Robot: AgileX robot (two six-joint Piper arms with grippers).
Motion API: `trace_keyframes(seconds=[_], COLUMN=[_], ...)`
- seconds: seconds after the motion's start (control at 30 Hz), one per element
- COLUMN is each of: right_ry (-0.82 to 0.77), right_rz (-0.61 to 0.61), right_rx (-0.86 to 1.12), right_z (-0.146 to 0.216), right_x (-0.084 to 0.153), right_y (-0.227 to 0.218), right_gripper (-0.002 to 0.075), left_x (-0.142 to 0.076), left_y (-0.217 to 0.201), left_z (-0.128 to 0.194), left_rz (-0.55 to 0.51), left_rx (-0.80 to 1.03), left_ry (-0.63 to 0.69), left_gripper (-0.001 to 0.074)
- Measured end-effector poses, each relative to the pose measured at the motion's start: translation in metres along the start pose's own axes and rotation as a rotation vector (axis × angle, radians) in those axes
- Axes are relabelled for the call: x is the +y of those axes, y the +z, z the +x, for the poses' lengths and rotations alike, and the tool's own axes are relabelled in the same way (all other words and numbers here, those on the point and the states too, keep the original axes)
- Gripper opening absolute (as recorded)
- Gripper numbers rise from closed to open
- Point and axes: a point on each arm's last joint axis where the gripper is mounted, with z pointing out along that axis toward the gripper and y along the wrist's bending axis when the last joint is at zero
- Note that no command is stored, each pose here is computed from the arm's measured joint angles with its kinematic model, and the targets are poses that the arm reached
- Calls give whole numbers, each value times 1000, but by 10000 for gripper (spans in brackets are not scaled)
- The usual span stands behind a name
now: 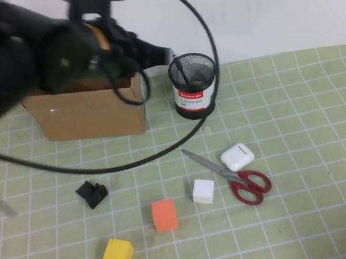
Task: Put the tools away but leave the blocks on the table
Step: Place the long Screwdriver into the round holder, then pick up the scissors from the table
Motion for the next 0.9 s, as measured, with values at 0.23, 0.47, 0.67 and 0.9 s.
trace_keyframes(seconds=[0.23, 0.47, 0.67, 0.9], right_ry=[0, 0, 0, 0], right_rz=[0, 0, 0, 0], right_rx=[0, 0, 0, 0], right_z=[0, 0, 0, 0], right_x=[0, 0, 0, 0], right_y=[0, 0, 0, 0], right_gripper=[-7, -7, -7, -7], left_x=[7, 15, 25, 34], left_y=[-74, -135, -163, -187], left_z=[9, 74, 132, 159], left_rz=[7, 56, 21, -23], left_rx=[-34, -91, -89, -28], left_ry=[-13, -69, -15, -14], left_gripper=[0, -1, -1, -1])
